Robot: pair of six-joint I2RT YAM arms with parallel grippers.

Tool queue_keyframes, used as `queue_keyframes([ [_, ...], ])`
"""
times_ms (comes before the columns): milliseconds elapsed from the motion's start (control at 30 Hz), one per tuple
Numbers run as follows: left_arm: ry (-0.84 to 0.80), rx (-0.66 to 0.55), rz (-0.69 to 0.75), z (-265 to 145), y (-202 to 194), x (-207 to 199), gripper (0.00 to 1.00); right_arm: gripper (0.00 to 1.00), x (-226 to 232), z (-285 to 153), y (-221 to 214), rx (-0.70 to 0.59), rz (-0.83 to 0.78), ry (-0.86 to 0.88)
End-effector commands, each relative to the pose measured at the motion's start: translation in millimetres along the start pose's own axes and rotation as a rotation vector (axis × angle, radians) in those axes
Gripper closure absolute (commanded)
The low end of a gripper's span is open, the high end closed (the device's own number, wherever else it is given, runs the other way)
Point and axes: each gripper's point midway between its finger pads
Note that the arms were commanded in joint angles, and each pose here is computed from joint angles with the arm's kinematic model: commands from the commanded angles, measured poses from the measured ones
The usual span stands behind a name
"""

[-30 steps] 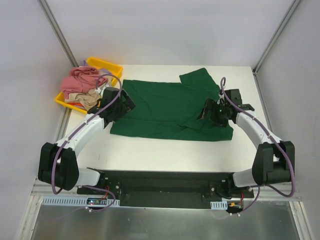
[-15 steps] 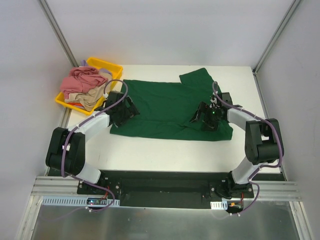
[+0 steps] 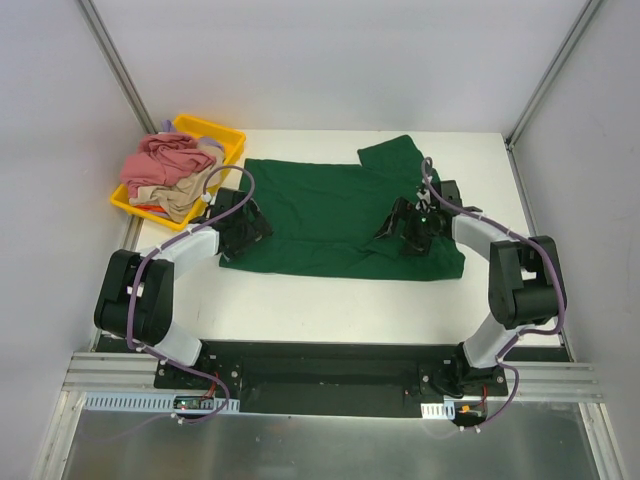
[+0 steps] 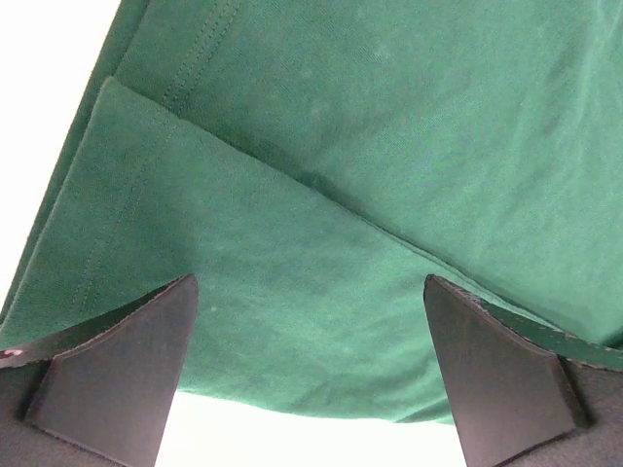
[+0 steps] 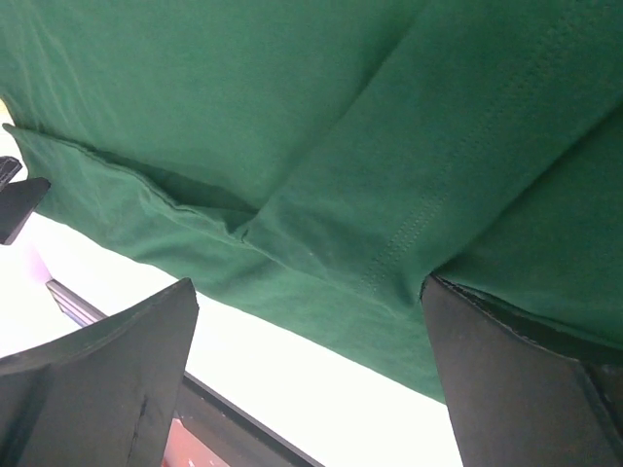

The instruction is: Fold and stack the t-shirts

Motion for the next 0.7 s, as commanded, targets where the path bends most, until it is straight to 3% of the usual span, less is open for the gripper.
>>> queue_keyframes([
  [0, 0.041, -0.015, 0.014, 1, 4, 11, 0.01, 0.01, 24, 2, 11, -0.017, -0.038, 0.056],
  [133, 0.057, 0.000, 0.009, 3, 2, 14, 0.01, 0.03, 17, 12, 8, 0.019, -0.033, 0.040],
  [433, 0.063, -0.008, 0.011, 0, 6, 14, 0.01, 0.32, -15, 13, -11, 0.060, -0.175, -0.104],
  [600, 0.069, -0.012, 0.010, -1, 9, 14, 0.01, 0.68, -26, 11, -7, 0.031, -0.169, -0.185],
  [667, 0.070, -0.011, 0.009, -1, 9, 15, 0.01, 0.88, -26, 10, -6, 0.022, -0.165, -0.191],
])
Point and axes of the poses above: each gripper's point midway between its finger pads, its own z axis out along the fingers, its own x axis along the line the jaws close on, y = z × x, and after that the axes turned 13 degrees about z, right-handed
